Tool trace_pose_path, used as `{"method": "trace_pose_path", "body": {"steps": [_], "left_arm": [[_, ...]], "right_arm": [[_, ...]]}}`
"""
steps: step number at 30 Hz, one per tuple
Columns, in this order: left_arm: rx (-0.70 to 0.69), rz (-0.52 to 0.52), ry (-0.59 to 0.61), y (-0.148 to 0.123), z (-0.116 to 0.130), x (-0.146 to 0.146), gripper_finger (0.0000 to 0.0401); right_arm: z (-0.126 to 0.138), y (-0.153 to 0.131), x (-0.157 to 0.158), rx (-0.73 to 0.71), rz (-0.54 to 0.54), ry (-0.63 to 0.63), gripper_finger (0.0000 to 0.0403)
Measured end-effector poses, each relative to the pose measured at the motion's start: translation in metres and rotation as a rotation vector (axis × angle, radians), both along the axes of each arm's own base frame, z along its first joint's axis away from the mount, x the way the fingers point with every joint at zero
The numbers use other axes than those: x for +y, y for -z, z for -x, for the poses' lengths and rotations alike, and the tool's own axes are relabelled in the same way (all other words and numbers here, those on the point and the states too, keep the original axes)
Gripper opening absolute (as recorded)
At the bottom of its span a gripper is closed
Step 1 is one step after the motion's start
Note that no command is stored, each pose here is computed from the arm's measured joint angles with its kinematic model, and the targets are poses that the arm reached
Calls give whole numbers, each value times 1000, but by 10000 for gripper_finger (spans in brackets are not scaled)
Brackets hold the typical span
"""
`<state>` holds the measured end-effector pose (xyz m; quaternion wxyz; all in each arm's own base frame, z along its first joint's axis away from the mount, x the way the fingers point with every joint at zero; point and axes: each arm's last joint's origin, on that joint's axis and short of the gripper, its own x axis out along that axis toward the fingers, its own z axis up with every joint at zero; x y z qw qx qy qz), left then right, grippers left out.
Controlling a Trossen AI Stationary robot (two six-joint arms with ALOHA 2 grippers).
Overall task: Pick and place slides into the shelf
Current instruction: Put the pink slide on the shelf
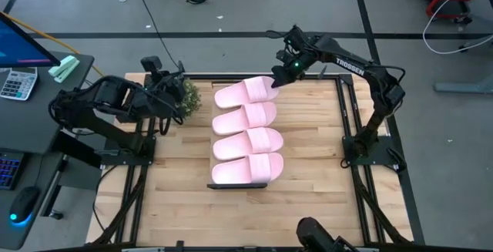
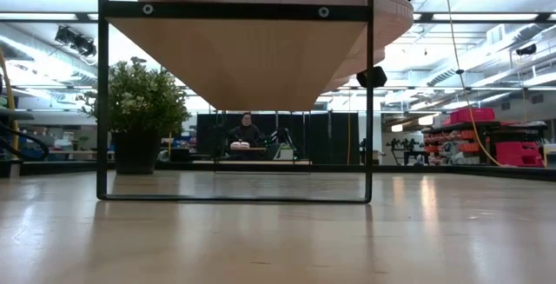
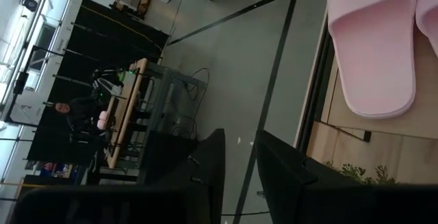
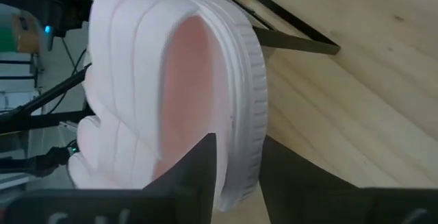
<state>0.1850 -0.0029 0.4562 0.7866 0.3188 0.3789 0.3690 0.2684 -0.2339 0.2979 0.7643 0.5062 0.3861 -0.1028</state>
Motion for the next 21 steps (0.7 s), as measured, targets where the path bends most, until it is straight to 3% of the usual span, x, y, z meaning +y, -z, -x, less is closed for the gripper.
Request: {"method": "trace_pose_path", "body": {"steps": [13,21], "left_arm": [[1,0,0,0,0,0,95],[1,-1,0,0,0,0,100]], "right_arm": [[1,0,0,-1,-9,-9,126],[3,1,2,17,-39,-7,187]]}}
